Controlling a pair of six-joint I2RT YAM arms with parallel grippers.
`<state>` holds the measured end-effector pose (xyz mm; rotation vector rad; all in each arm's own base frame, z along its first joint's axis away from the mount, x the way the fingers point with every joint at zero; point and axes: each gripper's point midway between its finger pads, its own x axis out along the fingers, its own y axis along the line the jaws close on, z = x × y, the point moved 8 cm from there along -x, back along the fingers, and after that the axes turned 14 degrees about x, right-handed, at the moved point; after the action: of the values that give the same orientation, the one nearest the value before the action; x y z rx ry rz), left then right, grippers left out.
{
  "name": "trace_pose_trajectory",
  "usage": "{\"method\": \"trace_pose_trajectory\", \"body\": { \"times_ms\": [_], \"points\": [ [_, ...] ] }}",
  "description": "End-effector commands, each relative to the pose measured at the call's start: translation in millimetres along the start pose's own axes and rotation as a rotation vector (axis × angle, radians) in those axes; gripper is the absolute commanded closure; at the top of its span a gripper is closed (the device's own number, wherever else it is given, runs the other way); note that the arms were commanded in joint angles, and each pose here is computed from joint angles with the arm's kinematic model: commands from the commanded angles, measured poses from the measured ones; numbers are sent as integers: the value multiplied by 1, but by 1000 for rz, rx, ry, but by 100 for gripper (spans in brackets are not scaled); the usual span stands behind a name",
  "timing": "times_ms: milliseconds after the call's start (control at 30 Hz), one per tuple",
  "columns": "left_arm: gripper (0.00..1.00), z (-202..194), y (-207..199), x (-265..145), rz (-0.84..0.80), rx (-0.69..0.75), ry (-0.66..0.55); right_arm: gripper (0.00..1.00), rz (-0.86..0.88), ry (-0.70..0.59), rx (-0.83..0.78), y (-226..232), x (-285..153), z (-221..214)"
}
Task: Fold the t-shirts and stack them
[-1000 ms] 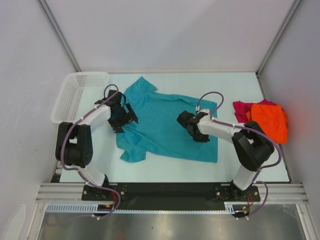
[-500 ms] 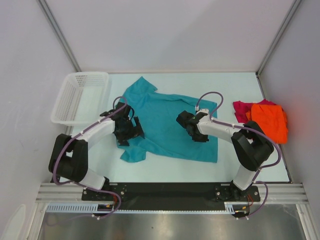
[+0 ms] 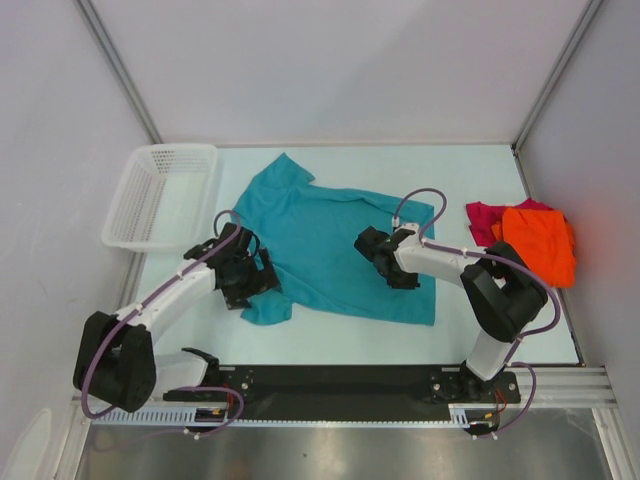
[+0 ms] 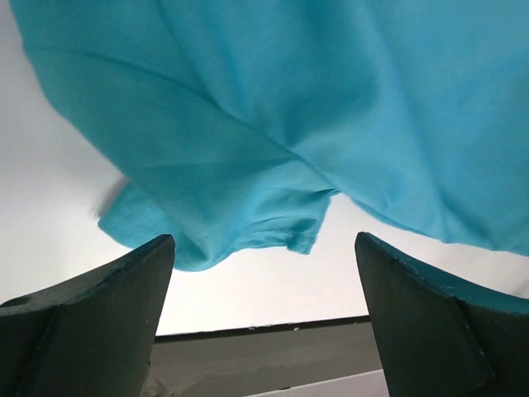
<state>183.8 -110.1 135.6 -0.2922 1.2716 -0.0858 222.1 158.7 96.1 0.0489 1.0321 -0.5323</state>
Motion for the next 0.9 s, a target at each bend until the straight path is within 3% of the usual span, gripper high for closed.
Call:
{"method": "trace_pose_trajectory", "body": {
  "times_ms": [0,433,700,867],
  "points": [
    [4,-10,4,1,18,-20,12,93,20,-25,34,1,-6,2],
    [4,-32,19,27,55,-52,61,93,14,-21,21,-1,-7,0],
    [4,-42,24,33,29,-95,-7,93,4,-31,-2,-11,-8,-1],
    [4,-54,24,36,35,-91,37,93,-2,-33,7,-18,-8,0]
  ]
}}
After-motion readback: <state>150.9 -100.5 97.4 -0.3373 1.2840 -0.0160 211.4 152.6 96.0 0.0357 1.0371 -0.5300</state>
